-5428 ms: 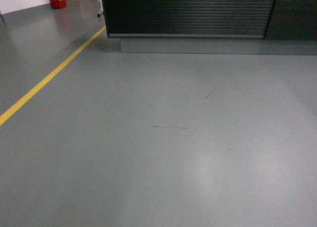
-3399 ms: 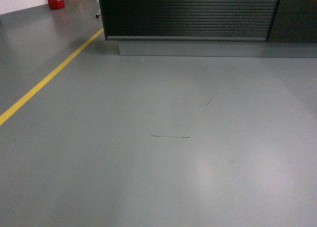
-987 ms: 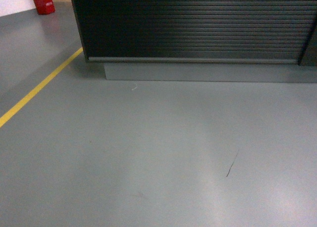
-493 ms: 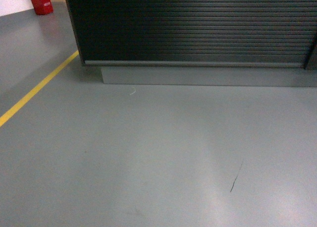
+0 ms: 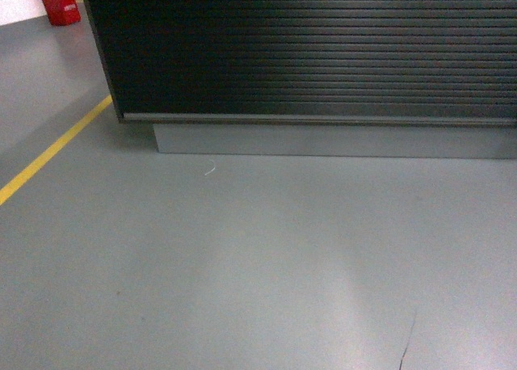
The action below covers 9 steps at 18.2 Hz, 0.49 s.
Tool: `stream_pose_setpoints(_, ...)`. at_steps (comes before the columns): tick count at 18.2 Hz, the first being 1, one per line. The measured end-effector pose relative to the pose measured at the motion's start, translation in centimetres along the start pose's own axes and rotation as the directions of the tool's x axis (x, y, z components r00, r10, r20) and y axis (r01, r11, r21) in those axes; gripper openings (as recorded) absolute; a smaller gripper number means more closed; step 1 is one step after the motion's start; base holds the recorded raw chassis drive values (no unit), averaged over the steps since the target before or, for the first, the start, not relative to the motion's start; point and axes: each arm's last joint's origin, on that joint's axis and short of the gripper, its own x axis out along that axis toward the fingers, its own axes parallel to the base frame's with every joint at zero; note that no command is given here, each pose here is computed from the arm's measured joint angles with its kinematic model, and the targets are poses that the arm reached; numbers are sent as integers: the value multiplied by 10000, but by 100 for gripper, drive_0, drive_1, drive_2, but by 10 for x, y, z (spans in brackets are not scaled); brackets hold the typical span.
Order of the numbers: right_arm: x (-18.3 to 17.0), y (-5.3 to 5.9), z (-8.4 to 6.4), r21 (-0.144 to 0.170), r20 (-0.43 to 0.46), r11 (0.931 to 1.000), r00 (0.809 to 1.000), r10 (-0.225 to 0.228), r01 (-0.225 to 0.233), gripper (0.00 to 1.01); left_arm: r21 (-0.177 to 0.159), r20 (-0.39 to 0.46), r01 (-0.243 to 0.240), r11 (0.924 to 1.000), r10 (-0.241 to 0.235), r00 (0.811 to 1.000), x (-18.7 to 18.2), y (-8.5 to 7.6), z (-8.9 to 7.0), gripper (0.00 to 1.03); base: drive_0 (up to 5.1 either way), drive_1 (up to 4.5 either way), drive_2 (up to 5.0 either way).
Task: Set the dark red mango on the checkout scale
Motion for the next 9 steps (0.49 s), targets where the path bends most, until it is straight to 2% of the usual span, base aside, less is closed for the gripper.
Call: stream_pose_setpoints(9,0,0,0,0,8,10000,10000,0,0,98,0,15,-4,10000,4,10000,0,0,0,98,1,314,-313)
